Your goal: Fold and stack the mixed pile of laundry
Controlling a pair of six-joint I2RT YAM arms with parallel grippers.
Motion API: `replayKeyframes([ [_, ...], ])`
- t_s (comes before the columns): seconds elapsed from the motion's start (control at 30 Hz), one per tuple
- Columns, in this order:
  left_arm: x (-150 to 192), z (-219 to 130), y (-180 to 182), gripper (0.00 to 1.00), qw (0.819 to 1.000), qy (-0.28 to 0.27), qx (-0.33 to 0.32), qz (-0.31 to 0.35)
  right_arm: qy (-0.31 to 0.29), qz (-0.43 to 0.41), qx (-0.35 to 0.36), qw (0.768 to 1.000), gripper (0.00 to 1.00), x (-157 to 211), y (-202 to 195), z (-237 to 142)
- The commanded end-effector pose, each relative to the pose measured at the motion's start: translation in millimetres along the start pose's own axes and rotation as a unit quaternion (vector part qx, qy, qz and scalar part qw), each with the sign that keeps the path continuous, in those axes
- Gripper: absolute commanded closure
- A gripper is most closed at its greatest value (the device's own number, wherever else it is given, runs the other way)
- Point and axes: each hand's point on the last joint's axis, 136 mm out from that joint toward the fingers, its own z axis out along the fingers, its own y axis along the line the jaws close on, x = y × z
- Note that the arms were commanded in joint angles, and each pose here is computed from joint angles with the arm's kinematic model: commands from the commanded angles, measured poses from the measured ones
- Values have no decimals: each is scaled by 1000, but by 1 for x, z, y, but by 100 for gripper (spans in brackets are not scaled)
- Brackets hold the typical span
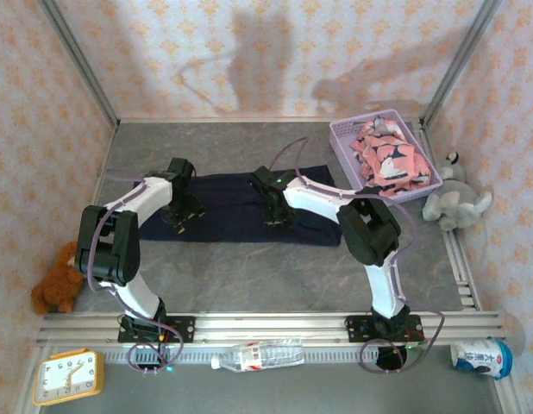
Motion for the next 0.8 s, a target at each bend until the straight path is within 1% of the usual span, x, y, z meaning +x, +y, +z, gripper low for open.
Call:
replayKeyframes([
  [0.0,-5,-9,7,36,1000,-25,-11,1,-20,14,5,1000,91,-11,1,-12],
  [0.1,-4,-7,8,36,1000,-24,-13,1,-23,23,0,999,96,-10,1,-28],
  [0.23,-2,-2,10,36,1000,-20,-15,-4,-22,30,-22,999,97,-7,5,-44],
  [0.43,1,2,13,36,1000,-17,-18,-9,14,22,-46,999,97,0,18,-34],
  [0.5,2,3,14,36,1000,-17,-19,-9,18,19,-70,997,97,-1,27,-34],
  [0.57,3,3,16,36,1000,-18,-20,-9,35,11,-112,993,96,2,43,-36],
  [0.63,4,4,18,36,1000,-18,-22,-11,46,4,-133,990,96,4,52,-35],
  [0.7,5,5,19,36,1000,-16,-22,-12,57,0,-141,988,90,6,57,-33],
  [0.77,5,6,20,36,1000,-16,-23,-13,67,0,-136,988,76,8,55,-30],
])
